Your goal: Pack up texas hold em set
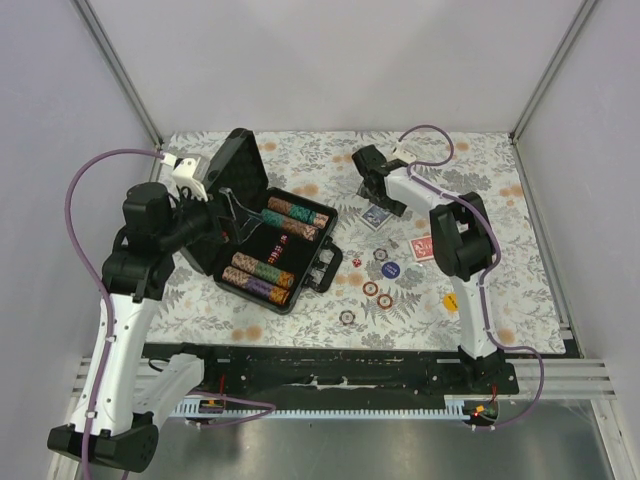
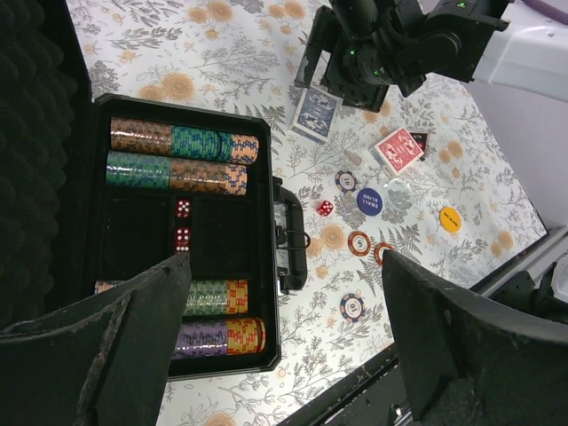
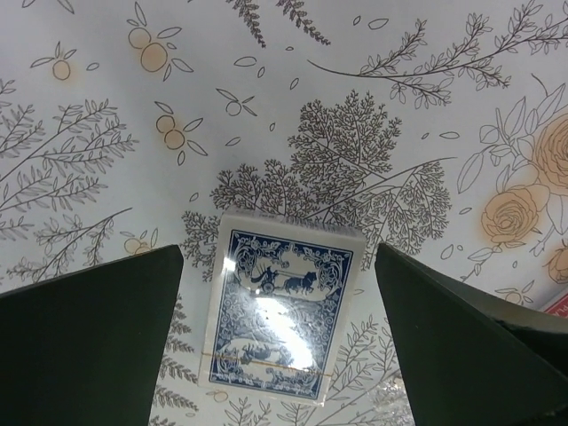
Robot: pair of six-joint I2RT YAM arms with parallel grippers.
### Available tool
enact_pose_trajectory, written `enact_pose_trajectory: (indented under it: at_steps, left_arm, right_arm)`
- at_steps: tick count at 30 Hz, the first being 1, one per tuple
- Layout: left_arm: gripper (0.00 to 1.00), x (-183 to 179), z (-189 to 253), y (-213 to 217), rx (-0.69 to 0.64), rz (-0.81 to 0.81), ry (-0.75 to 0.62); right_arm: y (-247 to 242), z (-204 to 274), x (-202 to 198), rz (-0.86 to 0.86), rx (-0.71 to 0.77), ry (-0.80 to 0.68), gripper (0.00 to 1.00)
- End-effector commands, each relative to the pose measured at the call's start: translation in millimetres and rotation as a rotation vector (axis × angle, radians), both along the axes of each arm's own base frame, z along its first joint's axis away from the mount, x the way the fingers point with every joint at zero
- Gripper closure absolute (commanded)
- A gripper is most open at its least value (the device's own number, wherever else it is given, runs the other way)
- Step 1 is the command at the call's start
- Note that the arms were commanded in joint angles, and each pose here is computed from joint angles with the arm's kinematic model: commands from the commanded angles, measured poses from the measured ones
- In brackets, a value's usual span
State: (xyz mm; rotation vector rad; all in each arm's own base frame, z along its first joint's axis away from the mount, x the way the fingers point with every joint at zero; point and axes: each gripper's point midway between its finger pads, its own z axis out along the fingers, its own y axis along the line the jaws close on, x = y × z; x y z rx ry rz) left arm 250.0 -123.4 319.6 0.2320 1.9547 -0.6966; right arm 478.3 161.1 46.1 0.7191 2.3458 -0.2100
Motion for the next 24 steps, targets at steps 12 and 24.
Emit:
enact_pose_trajectory:
  at_steps: [12, 24]
  left_arm:
    - [0.07, -1.4, 4.3, 10.8, 0.006, 0.075, -0.024]
    - [0.07, -3.6, -2.0, 13.6, 0.01, 0.092, -0.014]
  right_arm:
    - [-3.4, -24.8, 0.3, -0.139, 0.002, 0.03, 0.18]
    - [47.5, 77.1, -1.9, 0.028, -0.051, -0.19, 0.42]
